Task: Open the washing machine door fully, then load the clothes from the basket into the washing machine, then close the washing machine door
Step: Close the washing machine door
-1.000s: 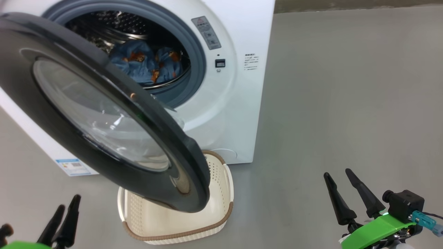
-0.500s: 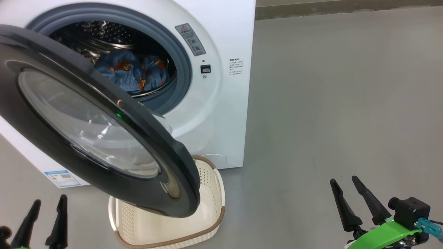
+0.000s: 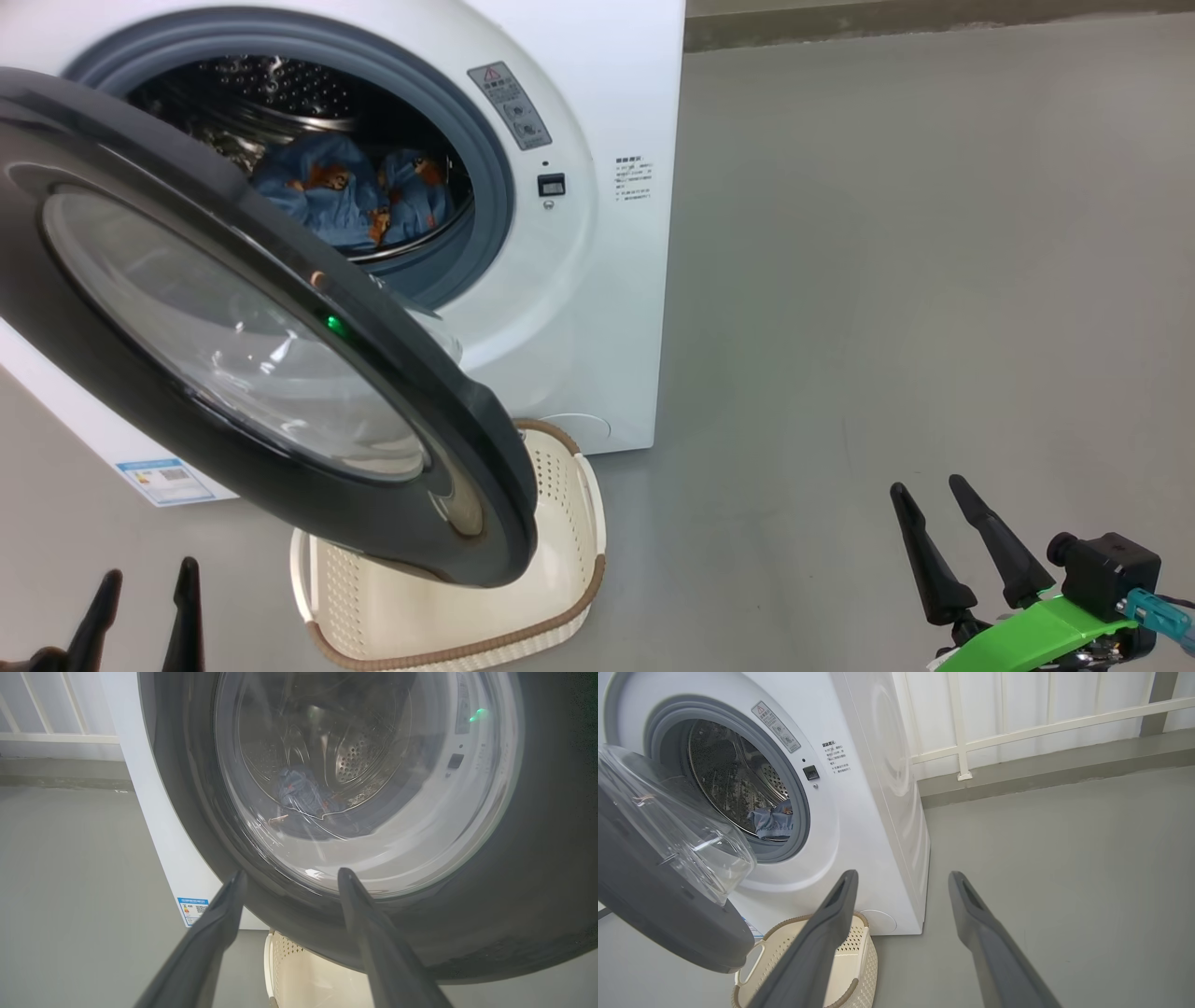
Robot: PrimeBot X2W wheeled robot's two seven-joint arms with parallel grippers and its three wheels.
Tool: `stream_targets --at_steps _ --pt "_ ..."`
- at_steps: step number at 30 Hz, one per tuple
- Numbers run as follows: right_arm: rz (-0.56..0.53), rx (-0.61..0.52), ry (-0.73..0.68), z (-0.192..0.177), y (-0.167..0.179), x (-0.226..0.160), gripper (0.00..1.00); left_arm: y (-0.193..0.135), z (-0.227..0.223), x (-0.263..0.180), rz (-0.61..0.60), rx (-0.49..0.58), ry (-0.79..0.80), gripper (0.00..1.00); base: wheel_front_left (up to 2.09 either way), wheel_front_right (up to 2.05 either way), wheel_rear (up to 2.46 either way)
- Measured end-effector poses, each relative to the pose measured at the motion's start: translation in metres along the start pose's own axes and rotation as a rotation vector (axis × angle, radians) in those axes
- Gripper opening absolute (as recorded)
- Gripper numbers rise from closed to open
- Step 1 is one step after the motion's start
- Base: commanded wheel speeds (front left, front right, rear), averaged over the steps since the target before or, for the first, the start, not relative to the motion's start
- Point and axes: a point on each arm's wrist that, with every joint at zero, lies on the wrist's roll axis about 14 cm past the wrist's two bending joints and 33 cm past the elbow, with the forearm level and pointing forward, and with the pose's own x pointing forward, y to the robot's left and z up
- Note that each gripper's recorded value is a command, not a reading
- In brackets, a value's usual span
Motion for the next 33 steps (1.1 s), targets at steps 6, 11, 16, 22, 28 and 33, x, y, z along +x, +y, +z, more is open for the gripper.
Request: stream_targets --at_steps 6,11,16,22,28,33 --pt "0.005 0.002 0.003 -0.001 0.002 0.003 1.00 0.004 -0.005 -0.003 0.023 -0.011 0.010 1.00 0.00 0.00 0.00" --pt "0.003 0.012 -0.019 0.003 0.005 0.009 0.24 0.004 -0.003 -0.008 0.036 -0.022 0.000 1.00 0.00 0.00 0.00" --pt "0.052 0.029 -0.078 0.019 0.029 0.027 0.00 0.002 0.003 -0.012 0.043 -0.039 -0.026 1.00 0.00 0.00 0.00" --pt "0.173 0.038 -0.217 0.066 0.072 0.055 0.00 0.003 0.012 -0.017 0.064 -0.052 -0.065 1.00 0.00 0.00 0.00" --pt "0.337 0.057 -0.376 0.121 0.128 0.062 0.00 0.006 0.026 -0.024 0.086 -0.053 -0.114 1.00 0.00 0.00 0.00" --pt "0.467 0.095 -0.471 0.151 0.169 0.050 0.00 0.007 0.029 -0.032 0.100 -0.057 -0.130 1.00 0.00 0.00 0.00"
